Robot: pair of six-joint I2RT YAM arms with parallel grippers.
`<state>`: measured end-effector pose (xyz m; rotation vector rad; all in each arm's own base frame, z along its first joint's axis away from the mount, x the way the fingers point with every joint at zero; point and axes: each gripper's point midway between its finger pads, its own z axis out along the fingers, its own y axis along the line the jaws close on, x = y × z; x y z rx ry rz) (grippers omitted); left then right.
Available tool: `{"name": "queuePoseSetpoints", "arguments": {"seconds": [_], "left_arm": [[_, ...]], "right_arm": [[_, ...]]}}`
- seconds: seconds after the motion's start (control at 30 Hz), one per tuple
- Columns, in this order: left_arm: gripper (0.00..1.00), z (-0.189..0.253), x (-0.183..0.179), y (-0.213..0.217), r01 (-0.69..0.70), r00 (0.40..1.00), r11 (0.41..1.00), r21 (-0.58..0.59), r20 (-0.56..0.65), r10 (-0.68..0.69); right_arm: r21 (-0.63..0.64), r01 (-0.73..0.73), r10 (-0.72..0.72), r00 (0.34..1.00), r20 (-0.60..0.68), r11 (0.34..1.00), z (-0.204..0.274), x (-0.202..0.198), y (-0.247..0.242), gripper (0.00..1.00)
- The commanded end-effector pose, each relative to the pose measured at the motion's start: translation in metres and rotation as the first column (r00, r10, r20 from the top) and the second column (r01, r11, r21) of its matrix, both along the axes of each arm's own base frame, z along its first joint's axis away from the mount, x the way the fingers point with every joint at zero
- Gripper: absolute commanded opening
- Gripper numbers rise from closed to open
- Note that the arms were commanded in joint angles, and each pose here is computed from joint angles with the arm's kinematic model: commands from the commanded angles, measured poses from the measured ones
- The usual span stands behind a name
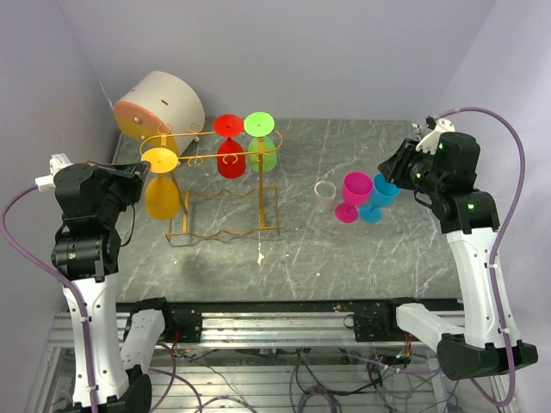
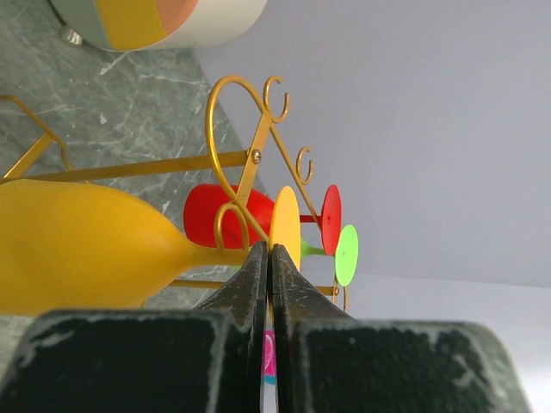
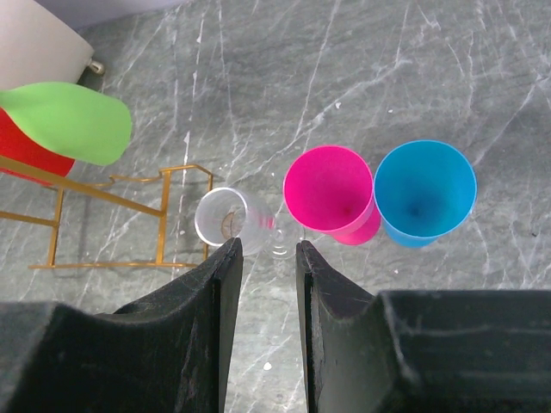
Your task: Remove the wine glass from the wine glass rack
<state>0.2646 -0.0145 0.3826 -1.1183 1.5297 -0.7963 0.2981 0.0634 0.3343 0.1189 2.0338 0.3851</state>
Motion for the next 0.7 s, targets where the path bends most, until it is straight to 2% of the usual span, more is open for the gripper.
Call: {"name": "queuePoseSetpoints", "arguments": {"seconds": [0.0,0.3,0.43,0.67], "left_arm": [[0.07,0.008,-0.007,0.003,-0.017,1.0,1.0,0.023,0.023,0.016],[0.07,0.014,-0.017,-0.012,0.039,0.996,0.998,-0.044,0.079,-0.036],[0.07,0.037,-0.028,-0.029,0.124,0.979,0.988,-0.094,0.176,-0.106],[0.07,0.081,-0.069,-0.055,0.253,0.936,0.953,-0.168,0.293,-0.197]], "right_arm": [[0.011,-0.012,0.011,0.999,0.034,1.0,0.012,-0.003,0.003,0.31],[0.021,-0.034,0.033,0.999,0.02,0.999,0.005,-0.004,0.007,0.31],[0.039,-0.09,0.089,0.996,0.033,0.995,0.01,-0.009,0.016,0.32],[0.104,-0.214,0.207,0.975,0.08,0.971,0.031,-0.022,0.038,0.32]]}}
